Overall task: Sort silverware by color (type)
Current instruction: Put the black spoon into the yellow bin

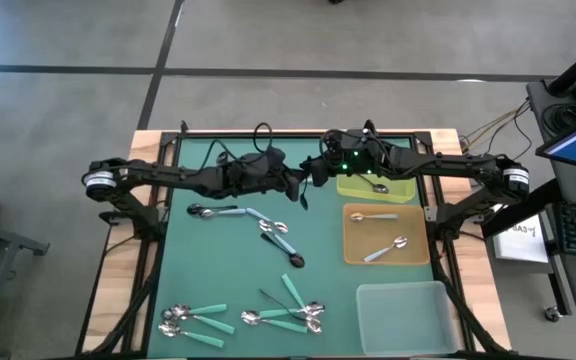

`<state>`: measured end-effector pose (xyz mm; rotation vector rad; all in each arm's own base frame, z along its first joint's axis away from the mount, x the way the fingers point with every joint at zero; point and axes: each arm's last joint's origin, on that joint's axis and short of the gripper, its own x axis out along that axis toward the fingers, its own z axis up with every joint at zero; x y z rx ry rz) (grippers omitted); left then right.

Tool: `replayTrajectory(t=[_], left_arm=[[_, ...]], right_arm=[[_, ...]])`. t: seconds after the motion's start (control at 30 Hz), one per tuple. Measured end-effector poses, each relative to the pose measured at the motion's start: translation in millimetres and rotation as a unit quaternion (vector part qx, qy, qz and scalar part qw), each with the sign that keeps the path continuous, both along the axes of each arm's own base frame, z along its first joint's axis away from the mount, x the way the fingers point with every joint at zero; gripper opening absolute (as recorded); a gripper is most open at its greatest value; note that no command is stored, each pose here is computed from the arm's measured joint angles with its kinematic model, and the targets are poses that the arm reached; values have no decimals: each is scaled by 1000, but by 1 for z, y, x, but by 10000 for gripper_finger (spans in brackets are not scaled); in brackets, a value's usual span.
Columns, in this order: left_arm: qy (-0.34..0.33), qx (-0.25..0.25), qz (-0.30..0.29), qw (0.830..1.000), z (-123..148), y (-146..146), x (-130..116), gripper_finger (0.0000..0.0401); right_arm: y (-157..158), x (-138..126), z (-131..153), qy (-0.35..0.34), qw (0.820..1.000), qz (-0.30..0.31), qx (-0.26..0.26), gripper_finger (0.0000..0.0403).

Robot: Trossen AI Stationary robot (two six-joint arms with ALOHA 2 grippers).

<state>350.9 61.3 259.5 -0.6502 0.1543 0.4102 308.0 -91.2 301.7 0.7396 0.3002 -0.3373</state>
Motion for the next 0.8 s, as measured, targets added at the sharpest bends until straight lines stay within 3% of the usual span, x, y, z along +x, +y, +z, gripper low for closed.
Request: replayTrajectory(t=[0.47,0.67,0.8], left_arm=[[1,0,0,1000,-1,0,0,1],[6,-1,0,1000,-1,0,-1,1],[6,-1,0,1000,-1,0,-1,2]], right_arm=[[1,-1,-3,14,1000,16,11,82],[1,-2,-5,27,1000,15,2,23],[1,-2,-5,30,999,11,-8,11]])
